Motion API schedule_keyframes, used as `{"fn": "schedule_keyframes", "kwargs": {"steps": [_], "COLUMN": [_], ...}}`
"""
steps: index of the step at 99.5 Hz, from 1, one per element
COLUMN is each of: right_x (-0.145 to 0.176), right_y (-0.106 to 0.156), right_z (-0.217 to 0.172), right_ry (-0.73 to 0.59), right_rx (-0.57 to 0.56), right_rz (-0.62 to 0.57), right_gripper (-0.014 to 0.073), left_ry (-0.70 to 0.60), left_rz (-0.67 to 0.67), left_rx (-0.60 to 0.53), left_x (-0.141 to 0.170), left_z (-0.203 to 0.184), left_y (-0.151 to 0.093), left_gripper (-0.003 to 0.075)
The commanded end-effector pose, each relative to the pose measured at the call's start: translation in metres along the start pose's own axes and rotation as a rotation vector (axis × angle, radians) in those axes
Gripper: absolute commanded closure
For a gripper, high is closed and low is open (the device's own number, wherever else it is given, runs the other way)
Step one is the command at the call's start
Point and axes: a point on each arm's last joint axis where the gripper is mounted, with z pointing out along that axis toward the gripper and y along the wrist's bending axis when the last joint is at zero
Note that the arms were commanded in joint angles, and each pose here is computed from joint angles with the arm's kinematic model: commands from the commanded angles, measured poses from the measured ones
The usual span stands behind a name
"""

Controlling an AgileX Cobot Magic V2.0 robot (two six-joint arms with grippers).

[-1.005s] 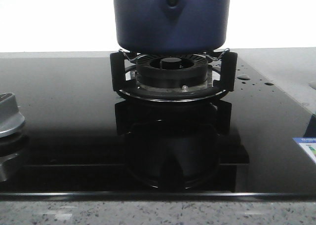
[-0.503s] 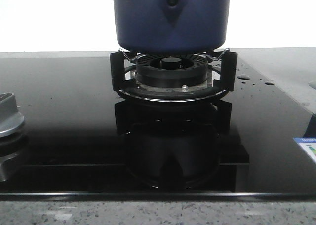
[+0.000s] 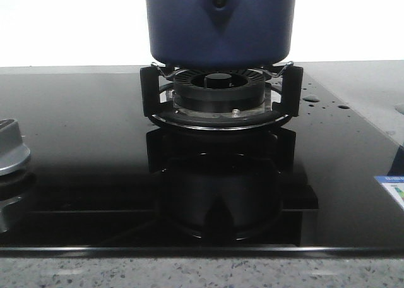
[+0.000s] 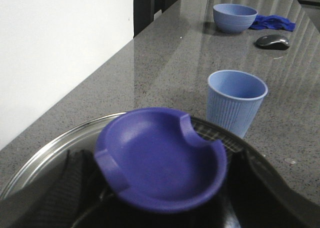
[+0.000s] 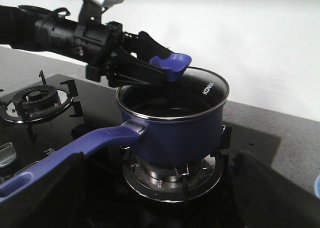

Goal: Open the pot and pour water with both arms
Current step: 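Lift the glass lid up off the blue saucepan with the left gripper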

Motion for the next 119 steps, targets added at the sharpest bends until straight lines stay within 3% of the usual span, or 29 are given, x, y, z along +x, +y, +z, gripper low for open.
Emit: {"fn": "schedule_keyframes", "kwargs": {"steps": [1,31,53,65,98,119], "right_x": [-0.015,-0.015,-0.015,-0.016,-0.027,0.0], "right_y": [-0.003,-0.003,-0.003,-0.007,-0.028,-0.039], "right_z": [0.0,0.0,0.0,0.0,-0.006,0.005], "right_ry": [-0.076,-0.076,-0.076,-0.086,-0.199,-0.152], "right_rx": [0.036,0.036,0.037,0.077,0.33,0.386], "right_rz": [0.008,0.008,0.007,-0.024,-0.212,-0.224], "right_gripper": [0.0046,0.005,0.005,0.005,0.005,0.005], "left_ry": [-0.094,-0.104,-0.137,-0.161,-0.272,-0.325], "left_rz": [0.027,-0.016,-0.03,-0.016,0.105,0.15], "left_rx": [0.01,0.046,0.052,0.076,0.008,-0.031], "left_x": [-0.03,-0.023,-0.028,-0.037,-0.093,-0.123], "left_z": [-0.003,0.015,0.013,0.007,-0.049,-0.094], "left_y": [-0.012,-0.015,-0.016,-0.023,-0.053,-0.077], "left_gripper": [0.0208,0.022,0.0415,0.0474,0.0476,0.0476]}}
